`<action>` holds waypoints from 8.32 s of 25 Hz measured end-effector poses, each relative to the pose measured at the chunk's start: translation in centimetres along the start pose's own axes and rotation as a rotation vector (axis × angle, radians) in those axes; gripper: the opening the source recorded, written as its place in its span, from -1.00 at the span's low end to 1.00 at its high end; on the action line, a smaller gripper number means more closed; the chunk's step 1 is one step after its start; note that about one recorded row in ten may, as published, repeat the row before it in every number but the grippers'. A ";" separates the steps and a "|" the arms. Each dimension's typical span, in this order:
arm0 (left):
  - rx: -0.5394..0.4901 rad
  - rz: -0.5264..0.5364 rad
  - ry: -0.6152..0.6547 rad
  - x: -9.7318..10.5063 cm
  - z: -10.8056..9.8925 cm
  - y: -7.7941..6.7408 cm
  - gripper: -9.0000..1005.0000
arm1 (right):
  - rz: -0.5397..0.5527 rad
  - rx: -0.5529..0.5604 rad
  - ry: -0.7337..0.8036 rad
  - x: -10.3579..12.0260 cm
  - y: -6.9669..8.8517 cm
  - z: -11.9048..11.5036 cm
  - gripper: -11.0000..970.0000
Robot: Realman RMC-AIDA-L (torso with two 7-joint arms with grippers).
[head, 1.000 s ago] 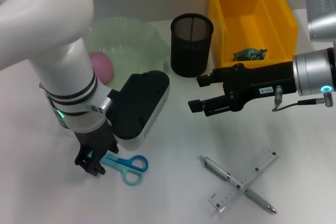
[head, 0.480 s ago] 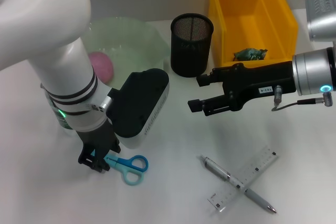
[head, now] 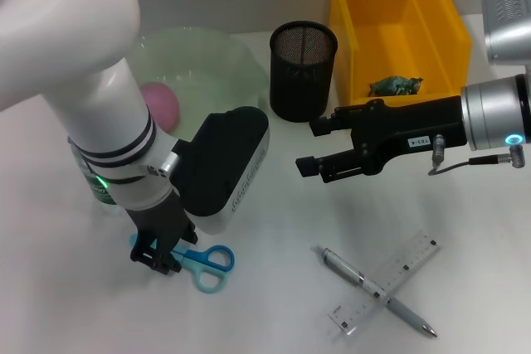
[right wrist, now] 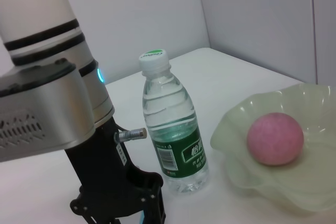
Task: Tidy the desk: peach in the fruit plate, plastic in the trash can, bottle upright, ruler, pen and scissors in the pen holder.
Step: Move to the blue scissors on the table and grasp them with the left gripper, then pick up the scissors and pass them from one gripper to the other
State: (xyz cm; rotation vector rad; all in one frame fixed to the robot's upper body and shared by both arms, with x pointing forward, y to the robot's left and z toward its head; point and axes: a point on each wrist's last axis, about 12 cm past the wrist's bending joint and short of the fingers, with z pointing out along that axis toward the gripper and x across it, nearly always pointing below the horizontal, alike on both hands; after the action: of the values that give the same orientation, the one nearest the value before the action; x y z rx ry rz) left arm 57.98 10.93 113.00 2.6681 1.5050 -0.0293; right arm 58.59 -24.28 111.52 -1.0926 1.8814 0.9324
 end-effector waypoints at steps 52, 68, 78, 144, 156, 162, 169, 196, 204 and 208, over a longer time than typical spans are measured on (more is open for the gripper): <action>-0.002 -0.018 0.006 0.3 0.6 -0.1 -0.35 | -0.005 0.001 0.001 -0.3 -0.1 0.0 0.67; 0.000 -0.019 0.010 0.3 0.6 -0.1 -0.47 | -0.004 0.000 0.001 -0.3 -0.1 0.0 0.66; 0.005 -0.024 0.011 0.3 0.6 -0.2 -0.45 | -0.006 0.001 0.001 -0.3 -0.1 0.0 0.66; 0.013 -0.030 0.016 0.3 0.6 -0.2 -0.32 | -0.019 0.007 0.000 -0.8 -0.3 0.1 0.64; 0.021 -0.033 0.018 0.5 0.7 -0.3 -0.33 | -0.025 0.005 -0.001 -0.9 -0.3 0.3 0.64; 0.020 -0.037 0.010 0.5 0.6 -0.3 -0.51 | -0.026 0.005 -0.001 -0.9 -0.3 0.3 0.63; 0.047 -0.110 -0.099 0.8 -1.6 -0.4 -0.56 | -0.025 0.003 0.001 -0.8 -0.3 0.1 0.63; -0.266 -0.725 -1.123 8.4 -4.0 -9.3 -0.55 | -0.070 0.000 -0.077 0.5 -0.1 -3.4 0.62; -0.368 -0.725 -1.241 5.7 0.0 -9.6 -0.56 | -0.077 0.012 -0.154 1.5 0.5 -3.7 0.62; -0.399 -0.719 -1.292 4.7 1.2 -9.4 -0.55 | -0.066 -0.002 -0.161 1.9 0.9 -3.8 0.62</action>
State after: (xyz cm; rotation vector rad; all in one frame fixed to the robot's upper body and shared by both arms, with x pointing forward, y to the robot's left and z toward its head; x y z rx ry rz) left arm 52.38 19.75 111.01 1.1156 1.5096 -1.0782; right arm 56.17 -27.93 111.76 -1.0421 1.7046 0.9556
